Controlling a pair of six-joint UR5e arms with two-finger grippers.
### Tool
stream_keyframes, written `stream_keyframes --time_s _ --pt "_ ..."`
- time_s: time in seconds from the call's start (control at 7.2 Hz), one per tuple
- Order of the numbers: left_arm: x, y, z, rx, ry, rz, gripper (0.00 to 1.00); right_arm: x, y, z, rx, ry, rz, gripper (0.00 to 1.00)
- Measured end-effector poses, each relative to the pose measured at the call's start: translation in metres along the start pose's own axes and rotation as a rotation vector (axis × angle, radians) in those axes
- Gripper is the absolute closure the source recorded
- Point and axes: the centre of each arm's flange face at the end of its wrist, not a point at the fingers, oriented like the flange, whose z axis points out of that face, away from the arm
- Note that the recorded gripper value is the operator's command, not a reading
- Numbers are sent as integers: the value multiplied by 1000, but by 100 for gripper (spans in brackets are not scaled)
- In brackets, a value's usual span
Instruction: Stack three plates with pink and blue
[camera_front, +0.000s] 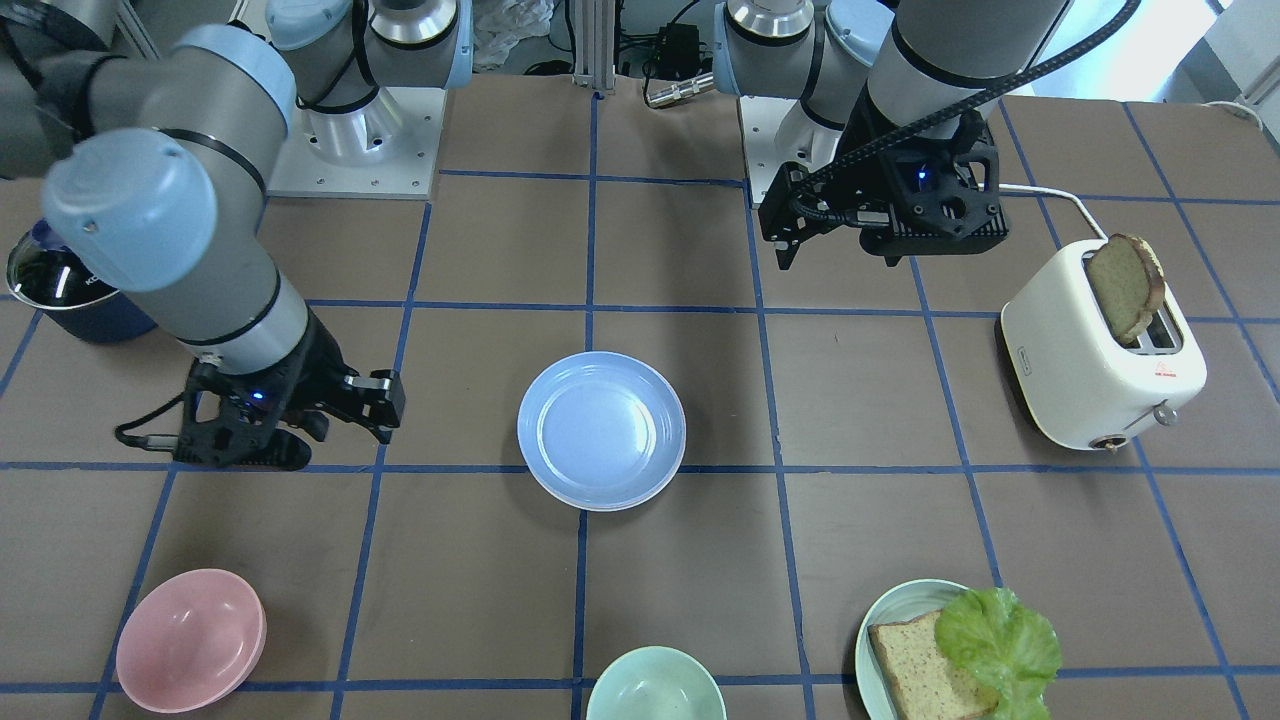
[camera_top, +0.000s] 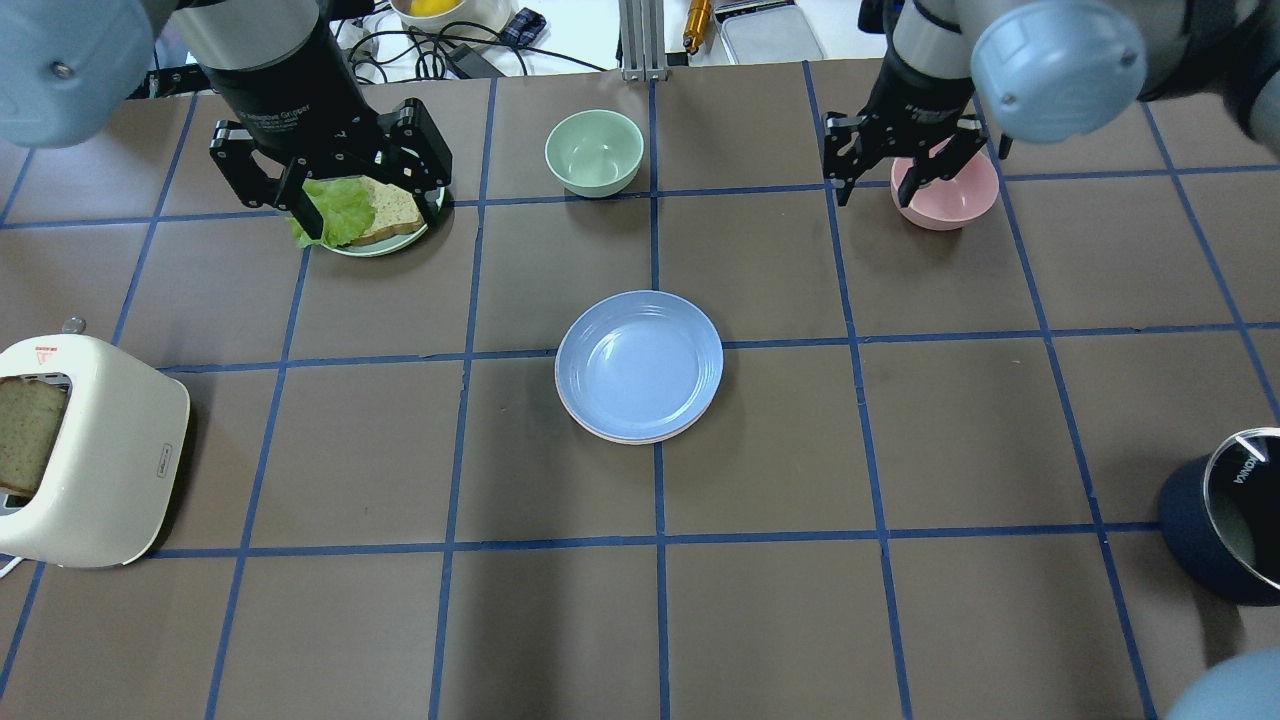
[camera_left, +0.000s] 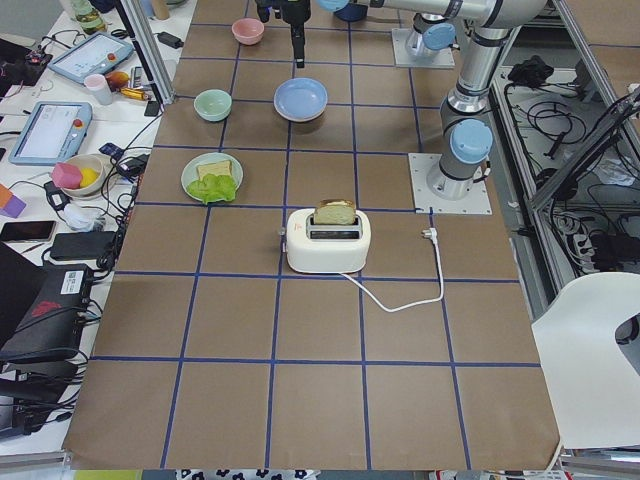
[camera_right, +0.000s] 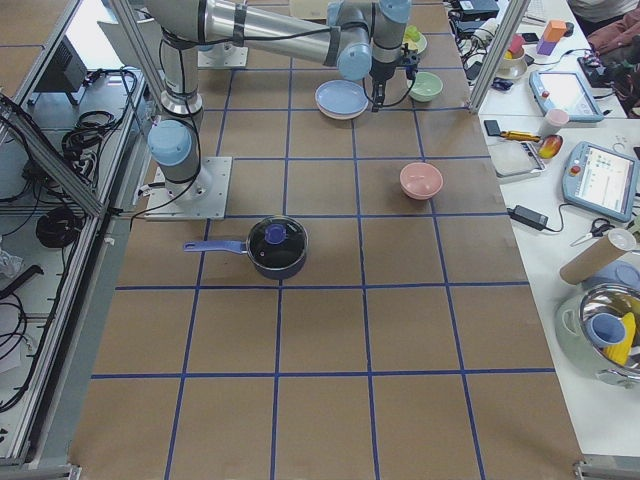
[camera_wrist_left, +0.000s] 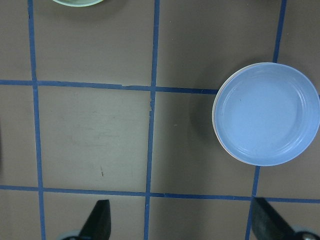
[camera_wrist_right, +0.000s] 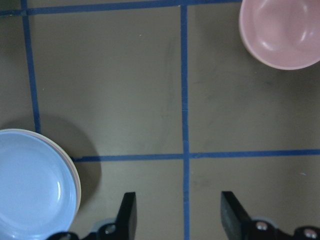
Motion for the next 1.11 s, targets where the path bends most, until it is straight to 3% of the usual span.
stream_keyframes --time_s 0.14,0.28,0.42,0.69,1.11 --pt "0 0 0 0 0 0 0 3 18 -34 -16 31 -30 35" --pt "0 0 0 0 0 0 0 3 41 -61 -28 39 -59 13" --pt "0 0 0 0 0 0 0 3 63 -83 -28 38 -77 0" --pt "0 0 0 0 0 0 0 6 72 -102 24 37 -73 0" --pt "0 0 0 1 1 1 0 7 59 -100 124 47 -72 0"
